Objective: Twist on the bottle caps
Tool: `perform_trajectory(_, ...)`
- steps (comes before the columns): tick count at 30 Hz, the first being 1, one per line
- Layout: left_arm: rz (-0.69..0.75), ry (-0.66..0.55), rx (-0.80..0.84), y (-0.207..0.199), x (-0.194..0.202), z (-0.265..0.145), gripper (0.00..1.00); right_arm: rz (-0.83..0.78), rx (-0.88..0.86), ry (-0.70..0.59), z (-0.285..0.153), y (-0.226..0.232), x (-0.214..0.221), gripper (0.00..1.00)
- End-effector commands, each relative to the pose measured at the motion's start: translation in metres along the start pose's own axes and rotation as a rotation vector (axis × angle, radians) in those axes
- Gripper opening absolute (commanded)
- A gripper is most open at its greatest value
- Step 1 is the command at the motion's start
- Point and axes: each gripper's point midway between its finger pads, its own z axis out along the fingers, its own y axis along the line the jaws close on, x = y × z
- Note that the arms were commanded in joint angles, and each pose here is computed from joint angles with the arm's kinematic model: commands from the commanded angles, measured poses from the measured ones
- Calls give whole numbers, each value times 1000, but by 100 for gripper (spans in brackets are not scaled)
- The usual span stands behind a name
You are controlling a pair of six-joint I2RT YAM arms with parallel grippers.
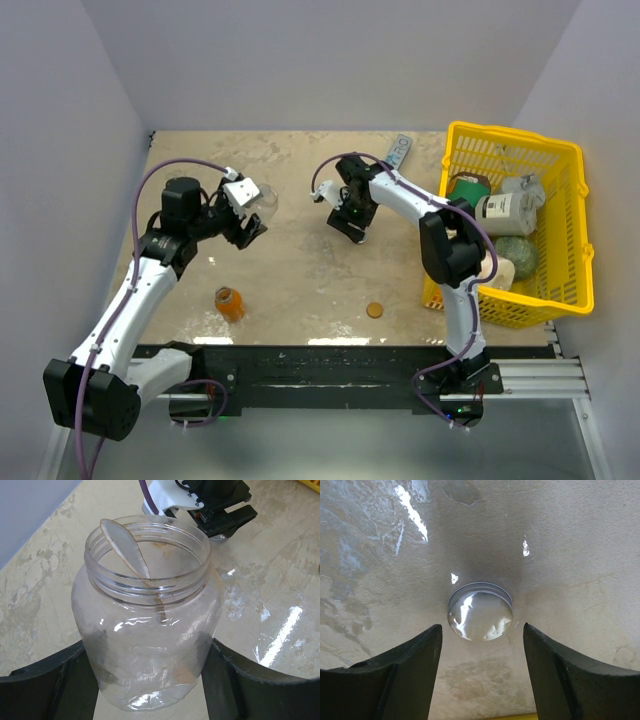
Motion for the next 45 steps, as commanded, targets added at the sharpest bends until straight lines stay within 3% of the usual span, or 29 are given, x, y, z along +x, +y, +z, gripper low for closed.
perform_trajectory(1, -3, -49, 11, -1, -12, 3, 0, -13, 26, -4, -5, -6, -3, 69)
perform_trajectory(16, -19, -39, 16, -3, -7, 3, 0, -18, -25, 16, 15, -1, 0, 68)
perform_trajectory(23, -22, -40, 14, -3, -6, 3, 0, -17, -31, 20, 14, 0, 0, 60)
perform_trajectory(28, -13, -39, 18, -4, -5, 3, 0, -28, -31, -2, 2, 0, -4, 47)
perform_trajectory(32, 86, 6, 40, -2, 2, 3, 0, -47, -50, -123, -43, 8, -25, 41)
perform_trajectory(39, 250, 87, 132, 6, 3, 11, 0, -199, -95, -527, -159, 60, -48, 38)
perform_trajectory(42, 341, 120, 200, 6, 2, 11, 0, -282, -49, -658, -184, 73, -49, 38)
perform_trajectory(43, 367, 137, 235, 2, 5, 10, 0, -339, 32, -753, -216, 73, -56, 38)
perform_trajectory(45, 397, 130, 264, 3, -3, 13, 0, -394, 89, -807, -231, 78, -55, 38)
